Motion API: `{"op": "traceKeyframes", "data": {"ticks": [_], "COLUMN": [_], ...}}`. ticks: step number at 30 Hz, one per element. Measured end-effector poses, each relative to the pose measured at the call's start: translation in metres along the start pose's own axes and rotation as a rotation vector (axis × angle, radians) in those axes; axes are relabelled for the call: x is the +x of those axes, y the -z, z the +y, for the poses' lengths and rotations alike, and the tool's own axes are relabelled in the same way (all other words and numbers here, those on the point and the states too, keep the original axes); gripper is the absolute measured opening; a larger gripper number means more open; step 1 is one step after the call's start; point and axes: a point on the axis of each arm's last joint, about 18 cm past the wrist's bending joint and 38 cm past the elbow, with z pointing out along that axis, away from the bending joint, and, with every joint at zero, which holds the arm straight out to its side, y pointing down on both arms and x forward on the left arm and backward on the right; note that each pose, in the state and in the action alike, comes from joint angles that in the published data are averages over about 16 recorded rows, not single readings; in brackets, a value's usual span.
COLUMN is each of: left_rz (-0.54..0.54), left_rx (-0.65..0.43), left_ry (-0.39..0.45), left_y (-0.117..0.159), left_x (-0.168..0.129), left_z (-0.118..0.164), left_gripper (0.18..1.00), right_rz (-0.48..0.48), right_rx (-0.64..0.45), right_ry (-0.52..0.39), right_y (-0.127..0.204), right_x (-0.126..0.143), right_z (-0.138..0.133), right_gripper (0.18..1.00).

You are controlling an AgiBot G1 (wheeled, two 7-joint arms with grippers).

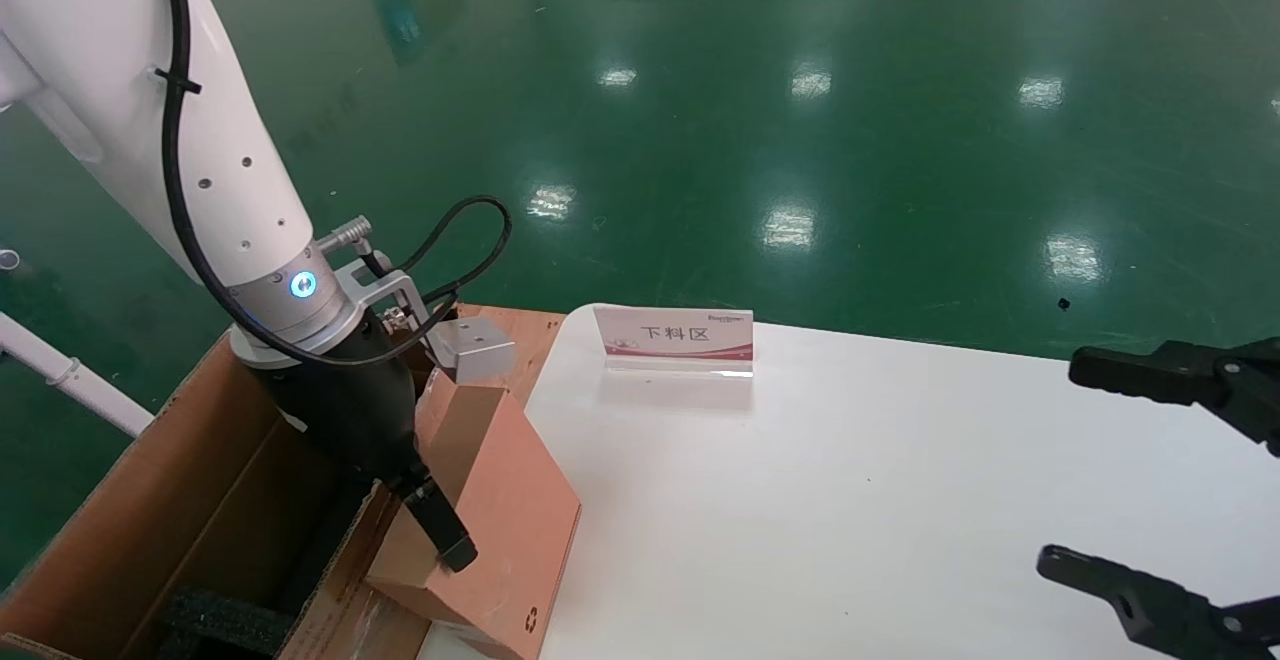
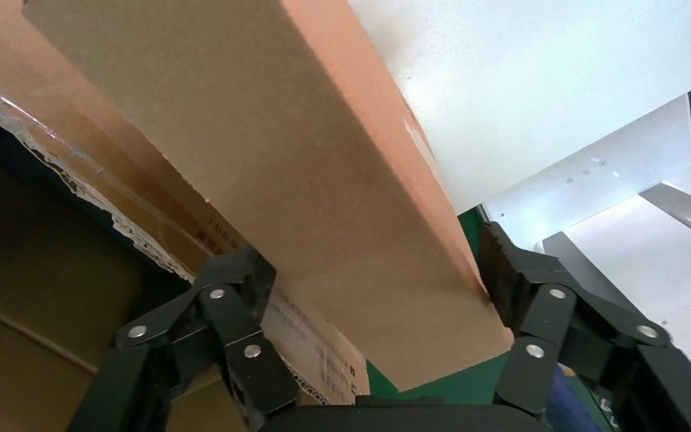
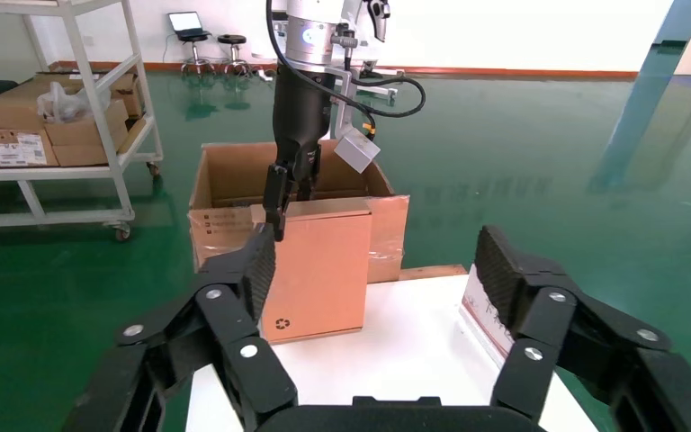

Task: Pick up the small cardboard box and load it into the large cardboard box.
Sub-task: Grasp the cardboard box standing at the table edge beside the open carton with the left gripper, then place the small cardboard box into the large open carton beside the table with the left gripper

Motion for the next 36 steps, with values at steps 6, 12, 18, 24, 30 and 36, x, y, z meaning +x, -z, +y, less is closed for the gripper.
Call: {"op": "traceKeyframes", "data": {"ticks": [6,12,18,24,30,36], "left_rz": [0.000,0.000,-0.018,-0.088,-0.203,-0.307], "left_rx": [0.001,0.018,0.081,0.203,0.315,0.347], "left_ry": [0.000,0.005,0.008,0.001,-0.002,0.027], "left_y": [0.000,0.006,0.032,0.093,0.169,0.221], "left_x": [0.000,0.000,-0.002,-0.006,-0.011,-0.020], "left_z": [0.000,-0.001,-0.008,-0.017,-0.013,0.010], "left_gripper": [0.775,0.645,0.526,0.459,0.437,0.435], "right_rz": [0.000,0.000,0.000,0.000,0.000,0.000], "right_rx": [0.000,0.000,0.000,0.000,0.000,0.000], "right_ry": [0.000,0.000,0.000,0.000,0.000,0.000], "right_y": [0.000,0.000,0.000,0.000,0.000,0.000], "right_x": [0.000,0.000,0.000,0.000,0.000,0.000], "right_z": [0.000,0.000,0.000,0.000,0.000,0.000], "right_gripper": [0.800,0.669,0.526,0.393,0.295,0.230]}}
